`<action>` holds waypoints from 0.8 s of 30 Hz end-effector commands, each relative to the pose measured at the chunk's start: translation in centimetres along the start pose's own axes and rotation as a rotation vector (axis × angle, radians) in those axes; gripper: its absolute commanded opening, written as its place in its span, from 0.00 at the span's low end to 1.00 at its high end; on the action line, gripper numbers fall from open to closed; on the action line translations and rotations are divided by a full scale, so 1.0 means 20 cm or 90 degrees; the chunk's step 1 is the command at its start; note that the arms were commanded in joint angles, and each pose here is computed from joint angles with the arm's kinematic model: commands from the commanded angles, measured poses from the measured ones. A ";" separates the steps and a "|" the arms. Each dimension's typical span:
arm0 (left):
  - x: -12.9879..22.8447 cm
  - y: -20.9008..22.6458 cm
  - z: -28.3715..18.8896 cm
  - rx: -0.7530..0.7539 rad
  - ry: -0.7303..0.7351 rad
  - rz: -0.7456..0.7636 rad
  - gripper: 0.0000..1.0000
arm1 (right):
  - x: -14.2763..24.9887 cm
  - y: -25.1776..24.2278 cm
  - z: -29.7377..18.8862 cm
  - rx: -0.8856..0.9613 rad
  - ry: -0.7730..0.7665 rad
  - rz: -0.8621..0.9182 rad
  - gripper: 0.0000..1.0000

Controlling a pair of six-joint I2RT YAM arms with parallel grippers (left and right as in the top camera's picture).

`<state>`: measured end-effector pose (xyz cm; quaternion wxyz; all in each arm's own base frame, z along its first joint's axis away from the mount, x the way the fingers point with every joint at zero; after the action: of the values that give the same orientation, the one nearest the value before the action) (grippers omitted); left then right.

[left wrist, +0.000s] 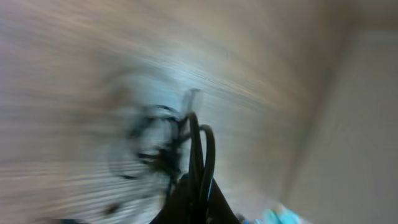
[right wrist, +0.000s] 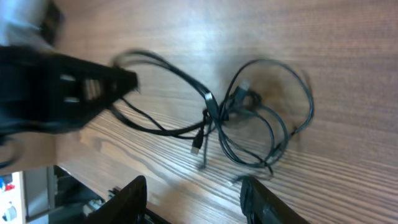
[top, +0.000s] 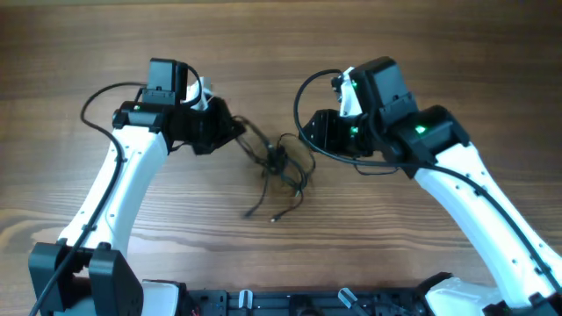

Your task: Untangle cables

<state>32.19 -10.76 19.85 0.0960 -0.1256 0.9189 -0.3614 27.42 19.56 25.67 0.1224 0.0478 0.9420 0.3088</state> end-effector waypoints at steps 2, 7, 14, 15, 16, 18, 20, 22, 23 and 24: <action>0.05 -0.10 -0.01 0.116 0.063 0.031 0.04 | 0.09 -0.01 0.22 0.028 0.091 -0.009 0.50; 0.06 -0.04 0.00 0.058 0.054 0.012 0.04 | 0.15 -0.06 0.44 0.122 0.114 0.016 0.22; 0.06 0.05 0.00 -0.030 0.039 -0.009 0.04 | 0.18 -0.14 0.67 0.156 0.161 0.026 0.23; 0.06 0.05 0.00 -0.030 0.038 -0.009 0.04 | 0.18 -0.14 0.68 0.156 0.162 0.025 0.23; 0.06 0.05 0.00 -0.030 0.038 -0.009 0.05 | 0.17 -0.14 0.70 0.154 0.162 0.020 0.23; 0.06 0.05 0.00 -0.030 0.038 -0.009 0.05 | 0.17 -0.13 0.71 0.134 0.166 0.006 0.24; 0.06 0.05 0.00 -0.031 0.038 -0.009 0.05 | 0.15 -0.10 0.72 0.114 0.156 -0.002 0.29; 0.06 0.05 0.00 -0.031 0.038 -0.009 0.05 | 0.14 -0.09 0.73 0.104 0.146 -0.009 0.35; 0.06 0.05 0.00 -0.031 0.038 -0.009 0.06 | 0.13 -0.08 0.73 0.094 0.140 -0.028 0.36; 0.06 0.05 0.00 -0.031 0.038 -0.009 0.06 | 0.12 -0.07 0.73 0.090 0.139 -0.044 0.36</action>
<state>30.83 -10.57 19.24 0.0596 -0.1304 0.9266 -0.3476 28.87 26.74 13.45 0.0229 0.0202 0.9714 0.2354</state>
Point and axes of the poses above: each gripper's point midway between its finger pads, its own z axis out along the fingers, its own y axis along the line the jaws close on, x = y × z, the point moved 6 cm from there along -z, back along the fingers, and after that the axes turned 6 degrees about z, right-handed, at the moved point
